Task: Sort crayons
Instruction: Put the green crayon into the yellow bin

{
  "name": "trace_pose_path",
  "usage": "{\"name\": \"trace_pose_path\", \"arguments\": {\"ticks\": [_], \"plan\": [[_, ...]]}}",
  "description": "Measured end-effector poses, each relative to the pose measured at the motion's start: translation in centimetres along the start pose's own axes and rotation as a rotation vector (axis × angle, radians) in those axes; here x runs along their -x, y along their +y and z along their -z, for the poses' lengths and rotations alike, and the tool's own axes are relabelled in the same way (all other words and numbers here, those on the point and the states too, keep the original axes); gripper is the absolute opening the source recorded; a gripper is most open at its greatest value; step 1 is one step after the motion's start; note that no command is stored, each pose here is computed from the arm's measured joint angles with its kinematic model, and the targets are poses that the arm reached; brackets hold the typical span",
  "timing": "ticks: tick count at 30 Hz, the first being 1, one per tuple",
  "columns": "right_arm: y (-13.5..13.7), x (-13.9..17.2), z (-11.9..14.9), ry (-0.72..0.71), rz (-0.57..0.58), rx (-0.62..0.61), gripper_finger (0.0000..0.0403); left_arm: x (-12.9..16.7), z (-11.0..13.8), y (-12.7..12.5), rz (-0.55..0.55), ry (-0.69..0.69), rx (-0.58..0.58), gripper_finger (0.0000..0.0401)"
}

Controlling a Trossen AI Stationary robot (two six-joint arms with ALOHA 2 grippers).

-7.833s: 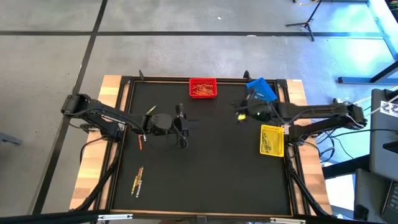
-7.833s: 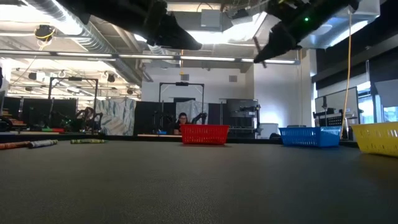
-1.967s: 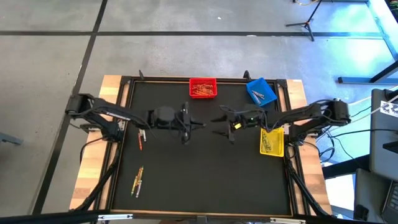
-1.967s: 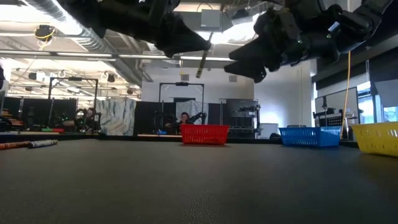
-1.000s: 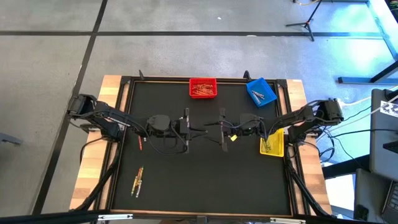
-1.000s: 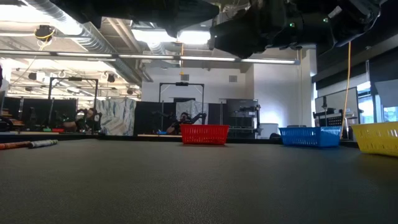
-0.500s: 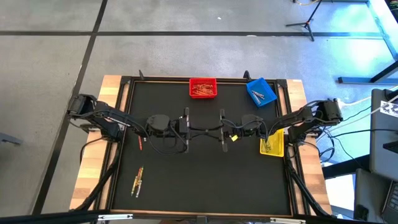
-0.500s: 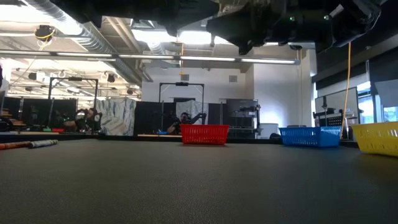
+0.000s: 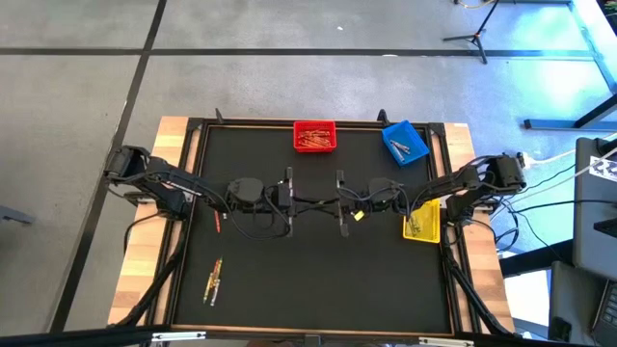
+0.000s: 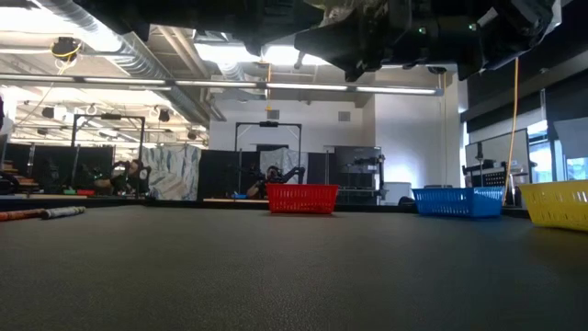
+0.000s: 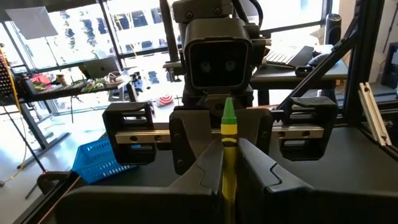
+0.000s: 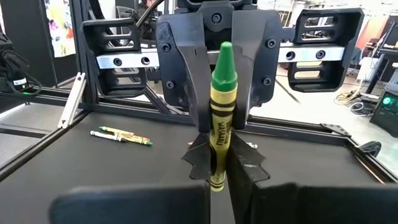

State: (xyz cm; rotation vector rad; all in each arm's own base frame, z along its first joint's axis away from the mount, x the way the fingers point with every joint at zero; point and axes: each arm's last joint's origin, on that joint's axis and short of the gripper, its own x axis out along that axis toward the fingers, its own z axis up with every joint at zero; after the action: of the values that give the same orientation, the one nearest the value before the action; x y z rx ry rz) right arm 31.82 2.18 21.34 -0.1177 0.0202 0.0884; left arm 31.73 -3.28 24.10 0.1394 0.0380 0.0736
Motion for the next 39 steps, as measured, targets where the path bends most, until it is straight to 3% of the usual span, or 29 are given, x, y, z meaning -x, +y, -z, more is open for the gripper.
{"name": "trace_pose_path", "arguments": {"ticks": [12,18,23,29,32,39], "plan": [[0.0,0.0,0.2,0.020,-0.001,0.025,0.0015,0.0,0.1,0.0,0.000,0.009,0.006,0.0016],[0.0,0.0,0.3,0.034,0.010,0.026,0.0018,0.4,-0.2,-0.1,0.016,0.031,-0.013,0.0056],[0.9,0.9,-0.4,0.132,0.136,0.126,0.0019,1.7,-1.0,-0.1,0.049,0.104,-0.029,0.0095],[2.5,4.0,-2.6,0.288,0.274,0.191,0.0021,2.9,-1.4,0.0,0.053,0.171,-0.039,0.0105],[2.9,6.4,-3.5,0.372,0.298,0.155,0.0024,3.0,-1.2,0.0,0.055,0.188,-0.040,0.0105],[2.5,12.4,-4.2,0.569,0.323,-0.136,0.0024,3.0,-1.2,0.1,-0.003,0.194,-0.009,0.0105]]}}
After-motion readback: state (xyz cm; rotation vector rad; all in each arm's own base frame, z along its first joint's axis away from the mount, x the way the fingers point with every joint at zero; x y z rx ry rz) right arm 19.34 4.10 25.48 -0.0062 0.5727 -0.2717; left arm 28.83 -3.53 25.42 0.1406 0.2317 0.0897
